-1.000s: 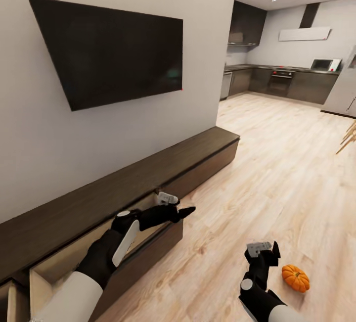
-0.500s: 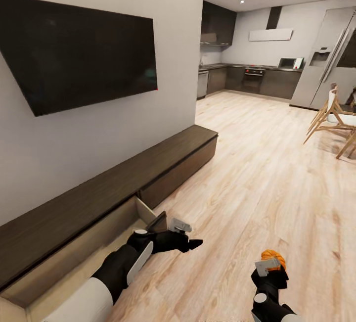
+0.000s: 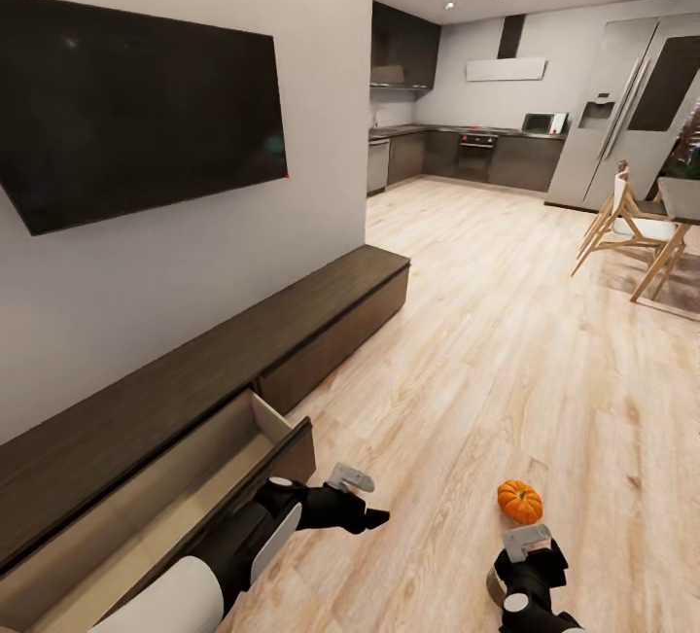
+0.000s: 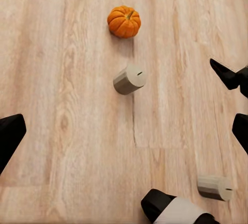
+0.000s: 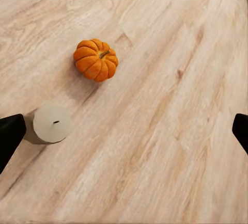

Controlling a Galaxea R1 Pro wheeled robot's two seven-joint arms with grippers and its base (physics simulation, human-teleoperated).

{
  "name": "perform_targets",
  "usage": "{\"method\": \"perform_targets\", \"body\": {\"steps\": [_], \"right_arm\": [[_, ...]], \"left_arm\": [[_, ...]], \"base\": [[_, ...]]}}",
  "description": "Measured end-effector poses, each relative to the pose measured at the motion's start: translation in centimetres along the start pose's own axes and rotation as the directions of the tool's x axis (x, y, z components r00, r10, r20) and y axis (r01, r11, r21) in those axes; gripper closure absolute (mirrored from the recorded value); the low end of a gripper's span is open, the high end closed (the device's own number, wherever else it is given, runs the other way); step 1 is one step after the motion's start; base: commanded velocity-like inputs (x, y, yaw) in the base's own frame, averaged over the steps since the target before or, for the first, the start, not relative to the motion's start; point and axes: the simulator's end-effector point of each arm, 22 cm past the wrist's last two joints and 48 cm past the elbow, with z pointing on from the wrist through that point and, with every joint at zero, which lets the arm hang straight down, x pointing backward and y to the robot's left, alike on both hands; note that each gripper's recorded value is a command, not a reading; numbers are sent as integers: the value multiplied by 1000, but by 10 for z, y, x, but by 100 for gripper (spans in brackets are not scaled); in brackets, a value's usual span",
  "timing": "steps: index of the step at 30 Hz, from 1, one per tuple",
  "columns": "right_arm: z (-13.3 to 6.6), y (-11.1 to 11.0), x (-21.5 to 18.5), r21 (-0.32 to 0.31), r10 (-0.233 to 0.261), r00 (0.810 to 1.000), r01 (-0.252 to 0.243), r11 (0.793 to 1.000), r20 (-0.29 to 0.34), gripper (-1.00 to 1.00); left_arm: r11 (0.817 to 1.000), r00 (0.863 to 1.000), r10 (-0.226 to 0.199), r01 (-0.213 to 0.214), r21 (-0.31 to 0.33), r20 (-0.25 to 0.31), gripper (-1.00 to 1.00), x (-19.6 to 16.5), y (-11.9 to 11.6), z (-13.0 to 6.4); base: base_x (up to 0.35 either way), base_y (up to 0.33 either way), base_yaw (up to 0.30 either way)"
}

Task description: Place each of the two pumpkins and all three candles from the living room inside a cabinet in the living room (use any cabinet), then make sure every cabinet is closed, and position the cauldron so it is next to a table in the living room.

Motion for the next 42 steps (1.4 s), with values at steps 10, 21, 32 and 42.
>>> {"method": "perform_targets", "body": {"steps": [10, 21, 32, 42], "right_arm": [[-6, 24, 20, -97, -16, 999, 13, 995, -29, -100], [-26, 47, 71, -162, -49, 994, 33, 986, -93, -100], [-37, 67, 93, -247, -63, 991, 32, 969, -119, -100], [-46, 74, 109, -269, -77, 987, 37, 962, -138, -100]], "left_arm": [[998, 995, -60, 56, -42, -83, -100, 44, 19, 4], [984, 978, -131, 110, -137, -161, -100, 112, 54, 4], [970, 954, -194, 151, -189, -230, -100, 166, 70, -6], [956, 946, -222, 163, -243, -237, -100, 226, 85, -20]], "base": [[0, 0, 0], [0, 0, -184], [0, 0, -284], [0, 0, -285]]}}
